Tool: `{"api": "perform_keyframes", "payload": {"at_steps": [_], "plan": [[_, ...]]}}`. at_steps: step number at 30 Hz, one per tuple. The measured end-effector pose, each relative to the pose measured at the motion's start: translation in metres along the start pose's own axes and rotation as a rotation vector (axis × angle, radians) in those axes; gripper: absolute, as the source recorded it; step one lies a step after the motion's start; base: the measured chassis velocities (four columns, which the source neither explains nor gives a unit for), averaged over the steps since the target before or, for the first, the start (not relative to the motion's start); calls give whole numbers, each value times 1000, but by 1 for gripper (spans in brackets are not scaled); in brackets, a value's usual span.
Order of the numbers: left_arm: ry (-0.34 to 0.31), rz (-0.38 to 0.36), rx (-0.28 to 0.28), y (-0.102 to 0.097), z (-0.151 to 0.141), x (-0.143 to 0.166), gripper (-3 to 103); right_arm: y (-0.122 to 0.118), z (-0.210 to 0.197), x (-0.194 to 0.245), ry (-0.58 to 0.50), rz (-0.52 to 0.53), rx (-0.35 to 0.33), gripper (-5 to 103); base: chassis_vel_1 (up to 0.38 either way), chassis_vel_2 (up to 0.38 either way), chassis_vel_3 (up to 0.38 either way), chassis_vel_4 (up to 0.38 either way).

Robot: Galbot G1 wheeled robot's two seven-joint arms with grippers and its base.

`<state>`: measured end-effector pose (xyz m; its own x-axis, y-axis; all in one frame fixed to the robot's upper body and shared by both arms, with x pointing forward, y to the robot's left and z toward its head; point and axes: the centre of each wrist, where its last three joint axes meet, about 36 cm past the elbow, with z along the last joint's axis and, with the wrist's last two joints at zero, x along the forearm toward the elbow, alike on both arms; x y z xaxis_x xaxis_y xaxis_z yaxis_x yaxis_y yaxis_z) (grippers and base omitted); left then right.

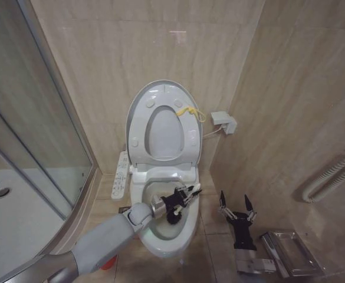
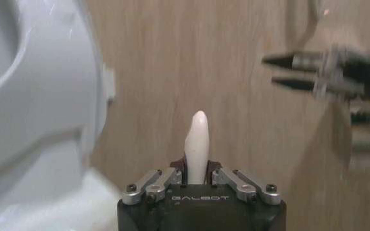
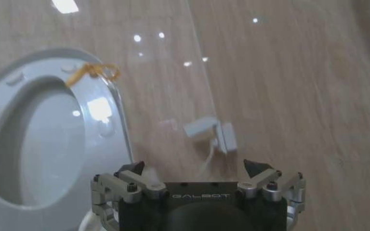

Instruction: Open the toilet lid, clean the toilet bowl with a toilet brush, close the toilet lid, and flush.

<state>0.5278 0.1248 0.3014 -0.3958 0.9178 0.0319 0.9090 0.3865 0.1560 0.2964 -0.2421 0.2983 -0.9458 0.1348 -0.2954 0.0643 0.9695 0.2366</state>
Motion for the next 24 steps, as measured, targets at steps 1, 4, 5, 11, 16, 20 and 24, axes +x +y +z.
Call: {"api": "perform_keyframes", "payload": {"at_steps": [1, 4, 5, 11, 16, 20, 24], "plan": [[19, -5, -5, 3, 11, 7, 21, -2, 5, 2, 17, 1, 4, 100, 0, 0, 0, 0], [-29, -3, 0, 5, -4, -5, 21, -5, 7, 5, 26, 2, 11, 100, 0, 0, 0, 0], [-54, 1, 3, 5, -12, -12, 21, -6, 6, 6, 27, 4, 13, 100, 0, 0, 0, 0], [-24, -9, 18, 7, 9, -10, 21, -8, -1, 8, 23, 1, 20, 100, 0, 0, 0, 0], [-68, 17, 24, 1, -6, -32, 20, -7, -4, 8, 20, -3, 19, 100, 0, 0, 0, 0], [-107, 55, 10, -3, -20, -49, 20, -7, -4, 9, 20, 1, 19, 100, 0, 0, 0, 0], [-12, 37, -8, 2, 17, -29, 20, -6, -3, 9, 22, -3, 17, 100, -16, -40, -1, -2]]}}
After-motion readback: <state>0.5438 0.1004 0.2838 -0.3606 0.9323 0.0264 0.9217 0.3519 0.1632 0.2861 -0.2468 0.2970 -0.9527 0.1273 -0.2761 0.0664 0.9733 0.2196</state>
